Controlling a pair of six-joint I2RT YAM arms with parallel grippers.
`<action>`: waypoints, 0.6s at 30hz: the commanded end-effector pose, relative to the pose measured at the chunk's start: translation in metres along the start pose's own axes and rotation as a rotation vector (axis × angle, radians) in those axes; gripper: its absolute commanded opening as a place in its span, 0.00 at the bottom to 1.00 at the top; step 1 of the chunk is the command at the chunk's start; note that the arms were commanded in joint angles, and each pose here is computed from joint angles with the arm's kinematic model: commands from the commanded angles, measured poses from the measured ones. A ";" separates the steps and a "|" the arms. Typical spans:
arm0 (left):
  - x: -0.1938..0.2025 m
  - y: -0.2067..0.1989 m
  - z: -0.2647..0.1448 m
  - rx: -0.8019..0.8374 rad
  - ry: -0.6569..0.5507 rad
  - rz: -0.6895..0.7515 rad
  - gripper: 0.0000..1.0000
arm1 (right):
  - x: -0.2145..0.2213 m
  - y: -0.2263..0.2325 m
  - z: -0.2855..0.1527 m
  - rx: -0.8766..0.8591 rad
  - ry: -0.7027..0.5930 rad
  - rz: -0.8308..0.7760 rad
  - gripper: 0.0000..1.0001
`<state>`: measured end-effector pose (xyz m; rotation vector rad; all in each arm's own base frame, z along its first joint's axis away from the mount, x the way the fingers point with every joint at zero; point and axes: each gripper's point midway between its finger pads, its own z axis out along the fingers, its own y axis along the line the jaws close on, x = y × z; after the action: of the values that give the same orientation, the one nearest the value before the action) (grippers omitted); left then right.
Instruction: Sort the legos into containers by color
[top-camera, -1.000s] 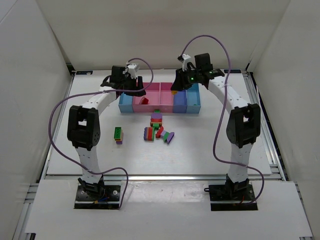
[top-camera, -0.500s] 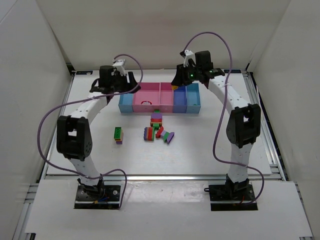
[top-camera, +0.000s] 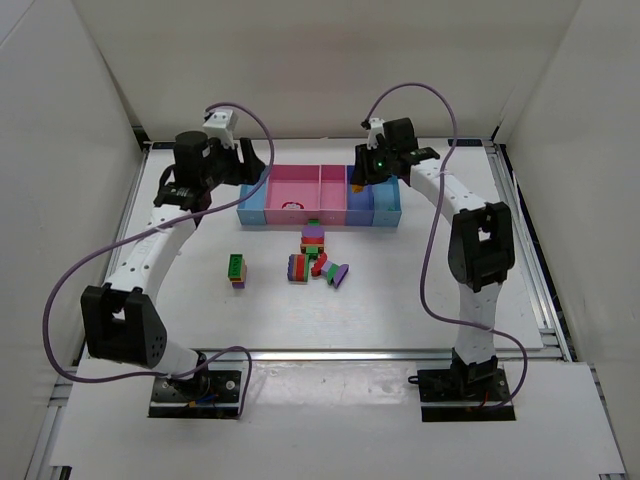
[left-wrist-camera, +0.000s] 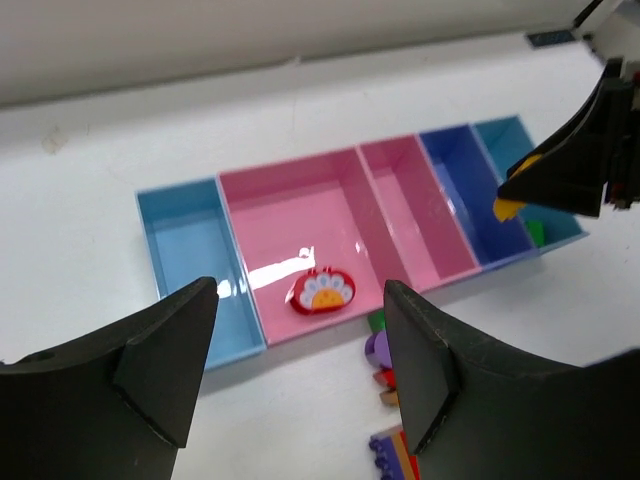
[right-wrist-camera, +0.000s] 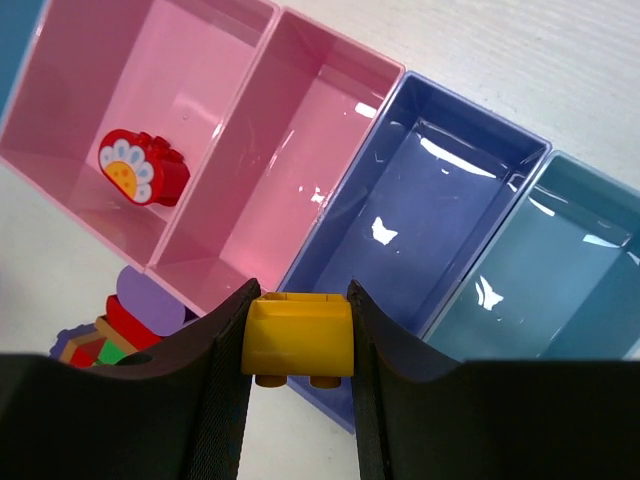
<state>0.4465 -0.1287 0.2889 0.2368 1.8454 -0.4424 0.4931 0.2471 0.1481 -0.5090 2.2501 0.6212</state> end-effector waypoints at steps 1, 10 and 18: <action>0.020 0.011 -0.011 -0.049 0.066 -0.022 0.78 | -0.002 -0.004 0.008 0.016 -0.019 -0.029 0.00; 0.033 0.027 -0.017 -0.078 0.087 -0.078 0.79 | -0.012 0.017 0.014 -0.058 -0.038 -0.065 0.00; 0.039 0.037 -0.021 -0.101 0.099 -0.080 0.79 | -0.019 0.055 0.027 -0.124 -0.054 -0.142 0.00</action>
<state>0.4365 -0.0963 0.2371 0.1296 2.0049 -0.4086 0.4842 0.2857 0.1401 -0.6303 2.2220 0.6711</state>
